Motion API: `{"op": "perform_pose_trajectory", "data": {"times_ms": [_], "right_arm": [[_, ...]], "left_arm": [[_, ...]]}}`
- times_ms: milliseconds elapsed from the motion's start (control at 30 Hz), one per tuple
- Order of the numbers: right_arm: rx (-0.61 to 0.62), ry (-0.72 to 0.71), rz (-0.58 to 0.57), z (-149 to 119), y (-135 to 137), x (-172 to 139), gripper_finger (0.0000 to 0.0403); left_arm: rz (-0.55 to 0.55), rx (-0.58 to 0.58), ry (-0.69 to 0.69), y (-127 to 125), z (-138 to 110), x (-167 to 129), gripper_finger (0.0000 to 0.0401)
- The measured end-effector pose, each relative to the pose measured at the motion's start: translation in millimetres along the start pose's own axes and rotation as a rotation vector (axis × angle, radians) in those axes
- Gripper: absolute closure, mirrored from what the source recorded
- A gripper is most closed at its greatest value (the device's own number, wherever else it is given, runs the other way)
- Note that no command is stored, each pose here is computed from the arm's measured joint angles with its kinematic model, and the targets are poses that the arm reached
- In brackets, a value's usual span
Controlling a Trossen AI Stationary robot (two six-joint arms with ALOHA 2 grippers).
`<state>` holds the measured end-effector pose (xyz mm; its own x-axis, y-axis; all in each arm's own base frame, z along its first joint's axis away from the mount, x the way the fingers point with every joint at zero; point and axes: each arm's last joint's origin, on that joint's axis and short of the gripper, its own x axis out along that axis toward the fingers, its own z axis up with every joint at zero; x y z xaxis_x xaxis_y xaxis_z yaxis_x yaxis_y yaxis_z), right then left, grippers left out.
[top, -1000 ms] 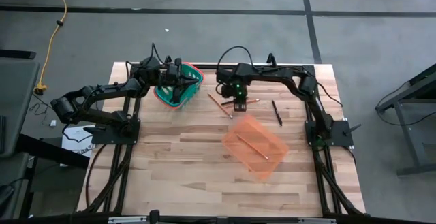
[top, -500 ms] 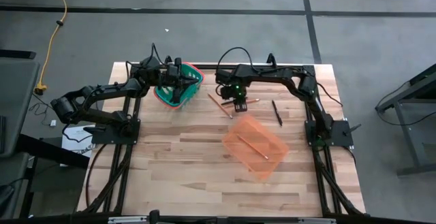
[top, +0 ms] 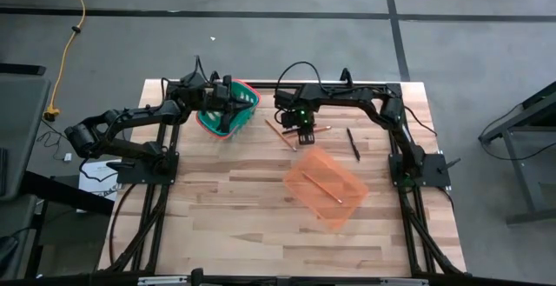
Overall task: Sort pens & pencils
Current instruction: Put the orange pencil into the orange bin
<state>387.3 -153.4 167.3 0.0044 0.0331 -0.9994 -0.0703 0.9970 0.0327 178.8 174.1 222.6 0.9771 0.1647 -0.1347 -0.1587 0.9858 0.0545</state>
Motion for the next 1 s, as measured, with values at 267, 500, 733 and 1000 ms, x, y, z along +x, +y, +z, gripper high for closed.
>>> {"op": "perform_pose_trajectory", "data": {"times_ms": [267, 500, 733, 1000], "right_arm": [[-0.009, 0.012, -0.028, -11.8, 0.6, 18.2, 0.0288], [-0.018, 0.015, -0.020, -16.6, -2.3, 20.1, 0.0314], [-0.018, 0.018, -0.019, -18.5, -5.3, 22.6, 0.0329], [-0.030, 0.039, -0.041, -28.3, 2.7, 42.6, 0.0380]], "left_arm": [[-0.004, -0.005, 0.024, -0.5, -2.8, 0.0, 0.0396], [0.000, -0.005, 0.024, -0.4, -2.7, 0.0, 0.0396], [0.003, -0.003, 0.025, -0.3, -2.8, 0.0, 0.0396], [0.004, 0.010, 0.023, -0.2, -2.5, 0.0, 0.0396]]}}
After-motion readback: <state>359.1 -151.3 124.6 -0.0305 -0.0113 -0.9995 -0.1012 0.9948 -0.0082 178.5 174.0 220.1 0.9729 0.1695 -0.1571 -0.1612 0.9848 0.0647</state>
